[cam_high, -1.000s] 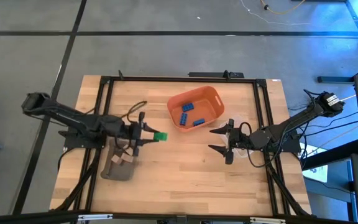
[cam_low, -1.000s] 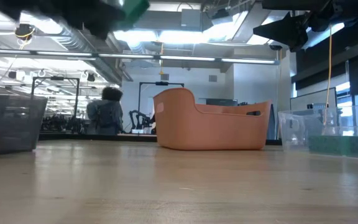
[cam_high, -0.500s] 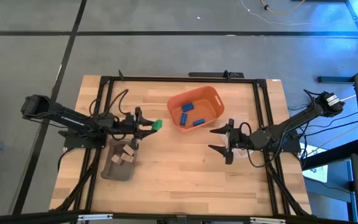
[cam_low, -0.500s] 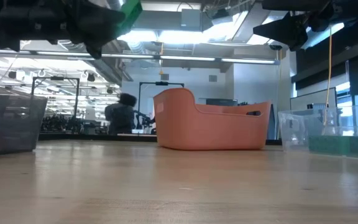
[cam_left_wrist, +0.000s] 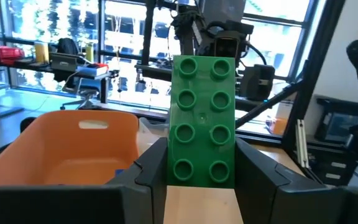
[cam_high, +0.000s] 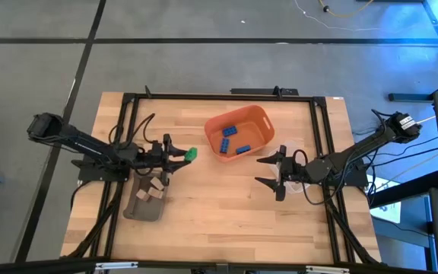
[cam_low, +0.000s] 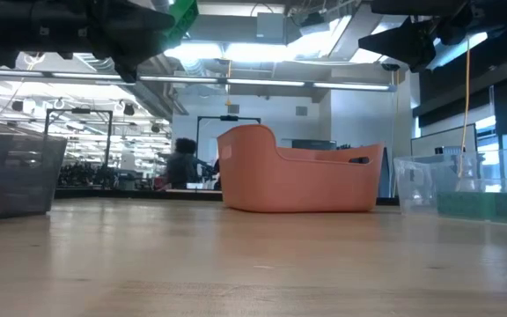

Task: Sort & place blocks by color
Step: Put the green game piece into the transparent bin

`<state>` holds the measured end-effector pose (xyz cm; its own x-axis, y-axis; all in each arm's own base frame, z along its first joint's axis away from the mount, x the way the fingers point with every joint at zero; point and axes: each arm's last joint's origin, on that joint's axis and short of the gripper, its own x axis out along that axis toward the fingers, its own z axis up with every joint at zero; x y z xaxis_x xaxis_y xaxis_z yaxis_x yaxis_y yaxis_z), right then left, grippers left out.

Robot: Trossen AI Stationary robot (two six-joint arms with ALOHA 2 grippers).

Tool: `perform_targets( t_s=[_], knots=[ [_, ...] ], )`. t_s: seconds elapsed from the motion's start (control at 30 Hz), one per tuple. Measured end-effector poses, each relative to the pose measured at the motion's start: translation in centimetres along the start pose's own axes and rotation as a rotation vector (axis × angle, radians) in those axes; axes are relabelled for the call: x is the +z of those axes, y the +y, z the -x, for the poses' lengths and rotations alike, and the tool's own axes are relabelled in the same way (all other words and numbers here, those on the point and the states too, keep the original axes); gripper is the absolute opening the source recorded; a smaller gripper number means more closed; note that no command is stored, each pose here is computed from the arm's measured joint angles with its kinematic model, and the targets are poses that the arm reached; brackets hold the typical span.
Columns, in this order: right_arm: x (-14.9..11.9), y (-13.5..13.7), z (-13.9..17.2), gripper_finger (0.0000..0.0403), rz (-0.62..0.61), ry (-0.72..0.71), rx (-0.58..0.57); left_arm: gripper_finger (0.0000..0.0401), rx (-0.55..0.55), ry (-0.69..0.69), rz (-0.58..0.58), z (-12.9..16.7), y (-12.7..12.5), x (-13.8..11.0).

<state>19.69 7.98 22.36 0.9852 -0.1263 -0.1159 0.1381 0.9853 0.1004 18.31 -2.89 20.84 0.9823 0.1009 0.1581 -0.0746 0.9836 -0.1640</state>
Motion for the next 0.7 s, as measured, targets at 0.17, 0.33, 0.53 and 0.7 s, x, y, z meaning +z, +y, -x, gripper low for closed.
perform_targets(
  t_s=[0.17, 0.33, 0.53, 0.7],
  knots=[
    [0.3, 0.0, 0.0, 0.0316, -0.014, -0.027, -0.021, 0.0127, -0.004, 0.011, 0.007, -0.3, -0.1, -0.2],
    [0.3, 0.0, -1.3, 0.0316, -0.046, -0.08, 0.019, 0.0127, -0.03, 0.066, -0.004, -2.6, -1.1, -0.6],
    [-1.8, 0.3, -4.1, 0.0316, 0.036, -0.1, 0.086, 0.0127, -0.042, 0.121, -0.143, -6.2, -2.3, -1.5],
    [-2.9, 1.0, -6.3, 0.0316, 0.117, -0.105, 0.083, 0.0127, -0.054, 0.194, -0.232, -8.6, -3.0, -2.6]
  ],
)
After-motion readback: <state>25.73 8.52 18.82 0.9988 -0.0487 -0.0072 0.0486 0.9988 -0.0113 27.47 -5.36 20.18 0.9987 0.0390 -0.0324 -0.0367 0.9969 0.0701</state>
